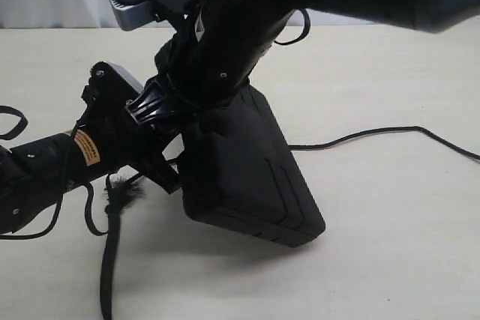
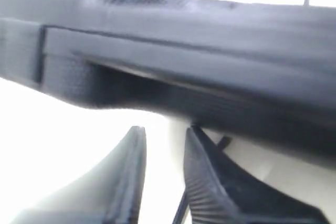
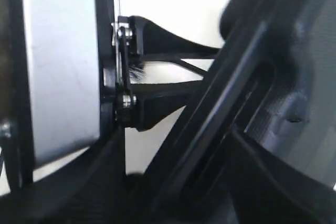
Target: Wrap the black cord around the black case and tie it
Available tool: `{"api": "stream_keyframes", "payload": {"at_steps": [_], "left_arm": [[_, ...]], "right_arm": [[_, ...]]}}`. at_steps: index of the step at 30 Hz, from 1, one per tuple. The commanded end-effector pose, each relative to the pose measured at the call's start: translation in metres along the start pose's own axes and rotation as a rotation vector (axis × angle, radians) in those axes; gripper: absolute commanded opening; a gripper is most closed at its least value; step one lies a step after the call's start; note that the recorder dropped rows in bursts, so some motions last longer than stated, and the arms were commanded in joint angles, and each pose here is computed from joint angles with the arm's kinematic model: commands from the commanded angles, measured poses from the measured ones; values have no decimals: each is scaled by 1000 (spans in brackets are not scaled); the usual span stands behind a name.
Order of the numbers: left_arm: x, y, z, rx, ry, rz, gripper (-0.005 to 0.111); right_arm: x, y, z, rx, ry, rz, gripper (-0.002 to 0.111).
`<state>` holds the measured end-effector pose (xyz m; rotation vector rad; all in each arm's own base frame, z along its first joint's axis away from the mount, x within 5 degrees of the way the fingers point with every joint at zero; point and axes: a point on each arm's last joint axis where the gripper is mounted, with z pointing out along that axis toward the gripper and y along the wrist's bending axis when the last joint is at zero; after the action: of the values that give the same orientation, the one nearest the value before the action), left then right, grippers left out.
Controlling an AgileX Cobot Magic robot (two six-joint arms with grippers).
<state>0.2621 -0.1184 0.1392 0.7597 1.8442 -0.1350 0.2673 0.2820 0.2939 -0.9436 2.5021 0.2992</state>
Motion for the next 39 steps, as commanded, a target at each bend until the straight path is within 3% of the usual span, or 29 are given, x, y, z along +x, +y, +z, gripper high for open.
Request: {"api": "stream_keyframes", "payload": {"at_steps": [1,6,8,12,20,31,39], "left_arm": [[-8,-3,-1,23,-69,8,27],[-10,-7,-1,72,-84,8,27],[-10,-7,-1,71,-89,-10,27],[-11,-7,-1,69,-99,-10,27],[-12,-7,-1,66,-113,-12,27],[-12,-7,-1,68,-104,-31,27],[-11,-7,-1,69,-101,-37,27]], "right_arm": [[-4,-3,-25,39,-85,-3,62],[-1,-5,-46,53,-106,-14,64],[4,-11,-60,117,-90,-55,64],[39,-17,-88,160,-74,-81,64],[129,12,-72,85,-307,-123,63],[205,40,-42,372,-507,-388,60],[256,43,-25,372,-714,-471,60]]}}
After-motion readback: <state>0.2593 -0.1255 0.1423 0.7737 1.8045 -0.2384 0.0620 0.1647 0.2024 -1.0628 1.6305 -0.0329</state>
